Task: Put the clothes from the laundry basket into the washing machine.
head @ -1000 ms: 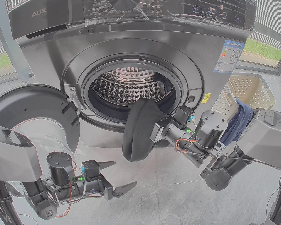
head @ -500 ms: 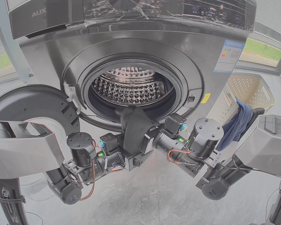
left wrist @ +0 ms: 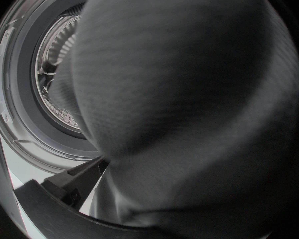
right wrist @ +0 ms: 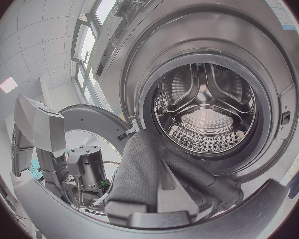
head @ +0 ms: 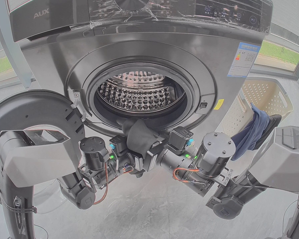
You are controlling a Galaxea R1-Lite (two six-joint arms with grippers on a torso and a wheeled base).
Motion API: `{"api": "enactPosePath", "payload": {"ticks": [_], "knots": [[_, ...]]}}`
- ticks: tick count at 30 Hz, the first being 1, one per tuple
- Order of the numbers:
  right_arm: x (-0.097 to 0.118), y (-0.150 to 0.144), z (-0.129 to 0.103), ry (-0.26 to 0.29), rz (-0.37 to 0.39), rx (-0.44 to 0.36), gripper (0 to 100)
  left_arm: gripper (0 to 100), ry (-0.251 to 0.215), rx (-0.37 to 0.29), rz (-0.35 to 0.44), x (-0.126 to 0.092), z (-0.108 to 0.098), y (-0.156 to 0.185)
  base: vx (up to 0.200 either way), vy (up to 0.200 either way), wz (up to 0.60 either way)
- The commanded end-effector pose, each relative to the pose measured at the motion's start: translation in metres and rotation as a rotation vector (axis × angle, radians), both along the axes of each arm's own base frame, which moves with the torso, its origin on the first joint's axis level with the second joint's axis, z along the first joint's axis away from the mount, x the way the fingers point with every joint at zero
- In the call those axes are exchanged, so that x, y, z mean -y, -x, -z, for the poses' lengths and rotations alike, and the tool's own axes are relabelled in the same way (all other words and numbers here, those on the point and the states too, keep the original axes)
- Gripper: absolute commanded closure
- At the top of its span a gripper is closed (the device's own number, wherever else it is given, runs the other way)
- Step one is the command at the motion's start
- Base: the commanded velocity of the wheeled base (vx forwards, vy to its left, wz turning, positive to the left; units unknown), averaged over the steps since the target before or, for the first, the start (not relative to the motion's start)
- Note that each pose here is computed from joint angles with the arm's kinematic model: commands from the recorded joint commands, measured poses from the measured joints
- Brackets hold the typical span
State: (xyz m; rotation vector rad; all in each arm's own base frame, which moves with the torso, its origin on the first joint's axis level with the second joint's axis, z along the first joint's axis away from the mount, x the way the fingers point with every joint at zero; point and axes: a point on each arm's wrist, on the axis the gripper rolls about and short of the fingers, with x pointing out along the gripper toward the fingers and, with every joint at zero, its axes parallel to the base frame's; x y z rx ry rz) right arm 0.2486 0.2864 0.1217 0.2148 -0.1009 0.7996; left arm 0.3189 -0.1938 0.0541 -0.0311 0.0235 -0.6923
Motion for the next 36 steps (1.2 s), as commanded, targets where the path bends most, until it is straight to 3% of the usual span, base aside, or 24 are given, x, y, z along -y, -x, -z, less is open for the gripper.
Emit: {"api": "enactPosePath", "payload": {"ticks": [1,2,10,18,27,34,35,36], "knots": [[0.002,0.0,-0.003,-0.007,0.019,0.001,100,0,0.01,-0.001,-0.03,0.0,0.002,-0.006,0.0,0.0,0.0],[0.002,0.0,-0.003,-0.009,0.022,0.001,100,100,0.013,-0.003,-0.036,-0.001,0.002,-0.006,0.0,0.0,0.0],[0.021,-0.009,-0.01,-0.028,0.075,-0.008,100,100,0.027,0.007,-0.079,-0.012,-0.004,-0.011,0.0,0.0,0.0],[0.047,-0.022,0.008,0.021,0.152,-0.071,100,100,0.114,0.049,-0.099,-0.02,-0.039,-0.004,0.0,0.0,0.0],[0.044,-0.025,0.038,0.072,0.168,-0.142,100,100,0.14,0.084,-0.073,-0.021,-0.066,0.023,0.0,0.0,0.0],[0.039,-0.019,0.034,0.063,0.146,-0.13,100,100,0.149,0.088,-0.092,-0.022,-0.071,0.029,0.0,0.0,0.0],[0.038,-0.017,0.032,0.059,0.137,-0.126,0,100,0.147,0.086,-0.094,-0.022,-0.071,0.029,0.0,0.0,0.0],[0.039,-0.013,0.031,0.063,0.125,-0.128,0,100,0.143,0.083,-0.094,-0.023,-0.07,0.031,0.0,0.0,0.0]]}}
